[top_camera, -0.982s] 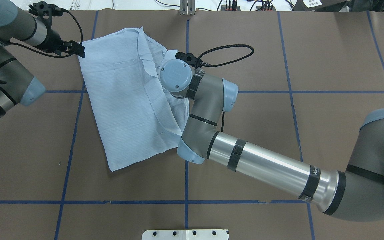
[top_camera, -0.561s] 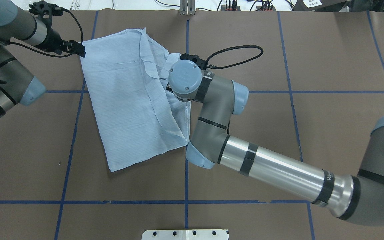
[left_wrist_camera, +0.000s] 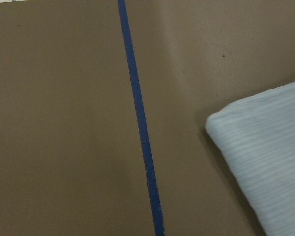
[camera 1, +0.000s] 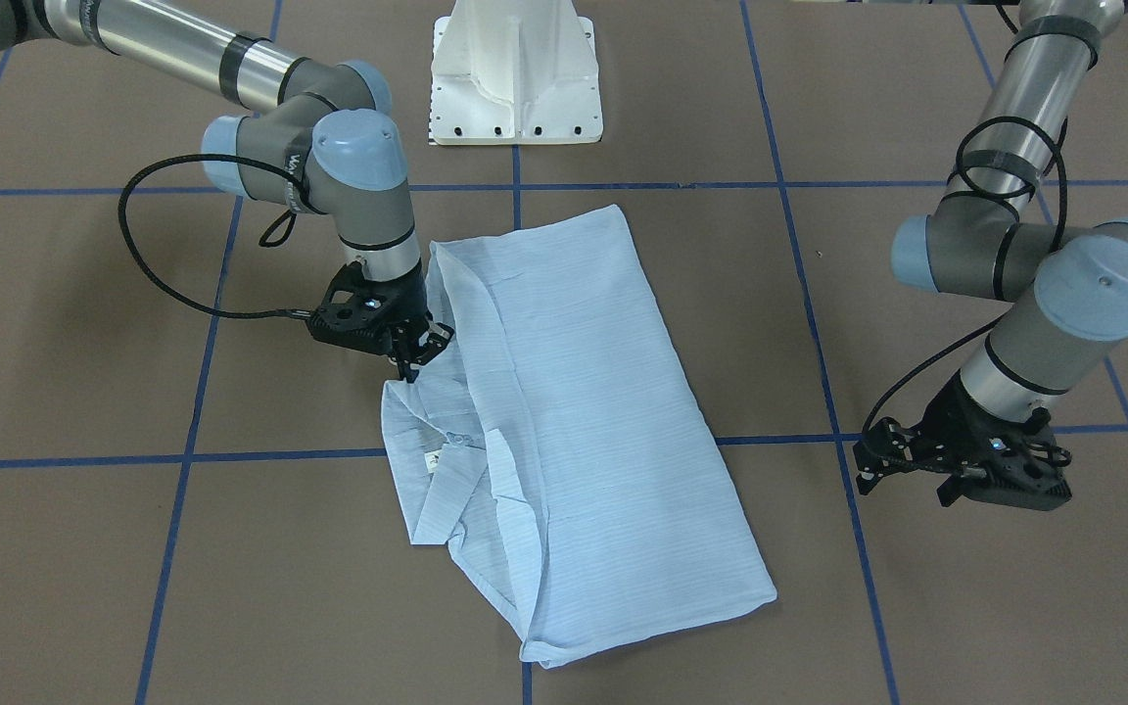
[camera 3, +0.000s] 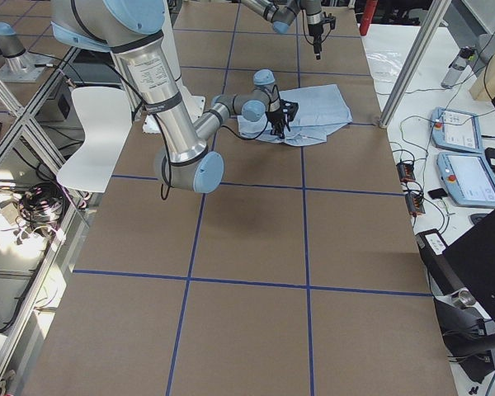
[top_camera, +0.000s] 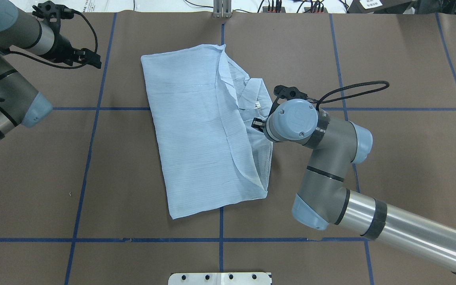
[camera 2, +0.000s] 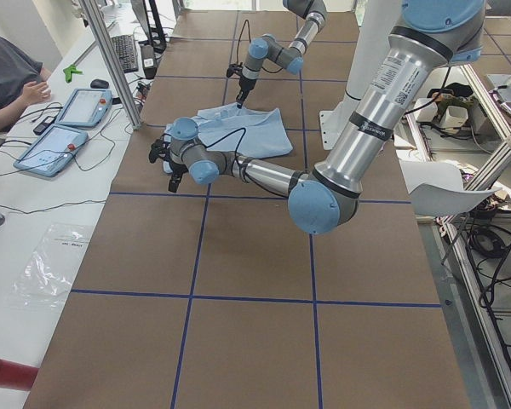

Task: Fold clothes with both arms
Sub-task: 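Grasp the collar edge with the right gripper and drag it toward the robot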

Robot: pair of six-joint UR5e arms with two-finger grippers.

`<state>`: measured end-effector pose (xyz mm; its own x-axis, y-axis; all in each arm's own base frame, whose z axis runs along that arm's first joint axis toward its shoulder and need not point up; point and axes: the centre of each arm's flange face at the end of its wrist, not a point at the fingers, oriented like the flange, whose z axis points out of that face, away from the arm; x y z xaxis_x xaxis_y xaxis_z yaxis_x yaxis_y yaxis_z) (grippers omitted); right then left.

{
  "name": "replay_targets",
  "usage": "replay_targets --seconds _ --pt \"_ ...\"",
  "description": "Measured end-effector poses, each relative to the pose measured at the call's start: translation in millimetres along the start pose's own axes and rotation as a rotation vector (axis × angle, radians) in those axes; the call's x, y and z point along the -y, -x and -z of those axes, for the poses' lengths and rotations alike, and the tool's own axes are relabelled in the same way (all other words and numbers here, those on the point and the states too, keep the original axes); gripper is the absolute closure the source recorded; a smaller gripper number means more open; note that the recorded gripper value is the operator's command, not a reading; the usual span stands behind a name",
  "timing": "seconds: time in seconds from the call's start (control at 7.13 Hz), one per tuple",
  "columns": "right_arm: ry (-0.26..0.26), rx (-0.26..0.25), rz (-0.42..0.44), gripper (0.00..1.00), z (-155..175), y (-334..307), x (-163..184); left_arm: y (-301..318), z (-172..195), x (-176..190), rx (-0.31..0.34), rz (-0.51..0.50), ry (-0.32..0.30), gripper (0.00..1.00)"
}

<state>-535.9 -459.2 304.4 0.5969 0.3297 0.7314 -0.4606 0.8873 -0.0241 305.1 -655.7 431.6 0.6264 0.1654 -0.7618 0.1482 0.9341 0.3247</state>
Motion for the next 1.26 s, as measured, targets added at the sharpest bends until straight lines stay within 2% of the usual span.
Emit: replay_targets --seconds 0.42,0.56,0.7,0.98,1.26 --pt "0.002 -0.019 0.008 1.00 19 -39 -10 -4 6 -3 -0.010 0.007 -0.004 0.00" --pt "0.001 -0.039 0.019 0.70 27 -43 -22 -4 6 -3 -0.009 0.008 -0.004 0.00" --pt "-0.005 -0.054 0.034 0.01 30 -43 -34 -4 6 -4 -0.009 0.009 -0.002 0.00" --pt "-0.016 -0.064 0.104 0.00 30 -42 -44 -3 4 -6 -0.008 0.009 0.002 0.00" --pt "0.012 -0.057 0.280 0.00 41 -21 -35 -2 2 -8 -0.007 0.009 0.006 0.00"
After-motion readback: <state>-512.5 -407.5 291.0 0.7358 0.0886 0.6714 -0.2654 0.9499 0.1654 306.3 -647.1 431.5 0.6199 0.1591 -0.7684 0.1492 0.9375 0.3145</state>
